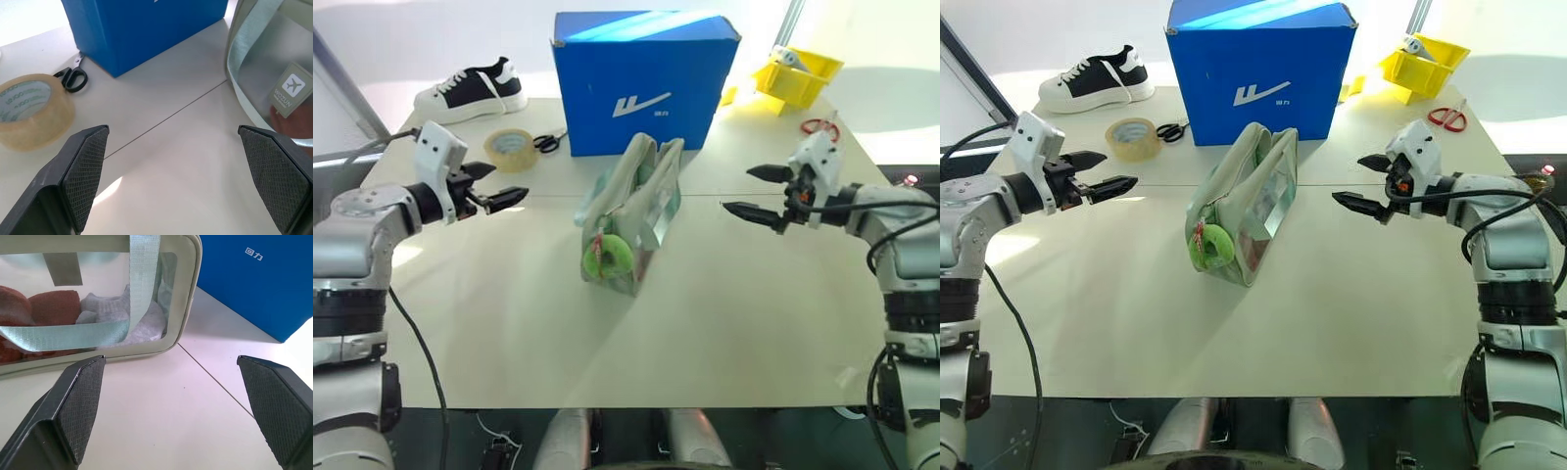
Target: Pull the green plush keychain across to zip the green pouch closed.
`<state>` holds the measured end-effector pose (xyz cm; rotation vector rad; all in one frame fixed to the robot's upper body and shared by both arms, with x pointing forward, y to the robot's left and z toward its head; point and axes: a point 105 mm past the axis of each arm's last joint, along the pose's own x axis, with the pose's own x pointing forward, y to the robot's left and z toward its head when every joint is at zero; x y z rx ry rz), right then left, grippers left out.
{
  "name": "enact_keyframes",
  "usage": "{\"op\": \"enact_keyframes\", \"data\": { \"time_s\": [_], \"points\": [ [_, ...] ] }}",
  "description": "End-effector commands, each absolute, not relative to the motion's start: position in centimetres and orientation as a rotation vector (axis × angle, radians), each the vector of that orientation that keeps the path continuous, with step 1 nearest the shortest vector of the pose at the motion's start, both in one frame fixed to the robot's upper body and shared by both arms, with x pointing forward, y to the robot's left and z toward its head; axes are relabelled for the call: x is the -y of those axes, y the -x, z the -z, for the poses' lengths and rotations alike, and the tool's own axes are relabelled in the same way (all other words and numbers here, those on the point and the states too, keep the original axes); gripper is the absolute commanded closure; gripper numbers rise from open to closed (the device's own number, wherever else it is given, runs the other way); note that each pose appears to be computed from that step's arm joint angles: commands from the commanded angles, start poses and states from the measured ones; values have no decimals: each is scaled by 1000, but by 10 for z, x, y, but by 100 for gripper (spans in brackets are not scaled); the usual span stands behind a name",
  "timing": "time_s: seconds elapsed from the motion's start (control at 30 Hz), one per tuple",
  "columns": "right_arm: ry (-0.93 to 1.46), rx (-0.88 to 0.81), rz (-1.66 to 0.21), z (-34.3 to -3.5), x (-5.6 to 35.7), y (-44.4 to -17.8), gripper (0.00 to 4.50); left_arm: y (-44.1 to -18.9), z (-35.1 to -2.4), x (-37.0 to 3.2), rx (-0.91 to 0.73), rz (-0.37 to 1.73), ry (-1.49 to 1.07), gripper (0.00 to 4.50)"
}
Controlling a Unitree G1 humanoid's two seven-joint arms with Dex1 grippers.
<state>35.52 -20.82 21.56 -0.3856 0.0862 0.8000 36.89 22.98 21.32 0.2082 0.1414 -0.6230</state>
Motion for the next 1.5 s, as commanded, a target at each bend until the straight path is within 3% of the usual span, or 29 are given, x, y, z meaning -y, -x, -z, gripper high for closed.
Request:
{"op": "enact_keyframes", "data": {
  "time_s": [0.03,0.37,0.5,0.77,0.97,1.37,1.47,1.5],
  "points": [
    [429,-14,-793,-234,205,-350,4,-372,-229,-228,-83,617,-238,0],
    [471,4,-810,-237,201,-352,4,-369,-225,-221,-91,648,-247,0],
    [531,48,-898,-245,183,-351,4,-367,-227,-215,-96,685,-256,0],
    [757,82,-1139,-250,147,-362,4,-329,-264,-164,-95,1044,-247,0],
    [836,135,-1254,-261,120,-377,4,-298,-290,-147,-86,1219,-231,0],
    [976,177,-1382,-243,89,-387,4,-293,-282,-158,-104,1130,-224,0],
    [983,185,-1381,-246,92,-388,84,-295,-280,-162,-102,1098,-218,0],
    [993,191,-1380,-247,92,-388,131,-296,-279,-164,-101,1089,-216,0]
  ]
}}
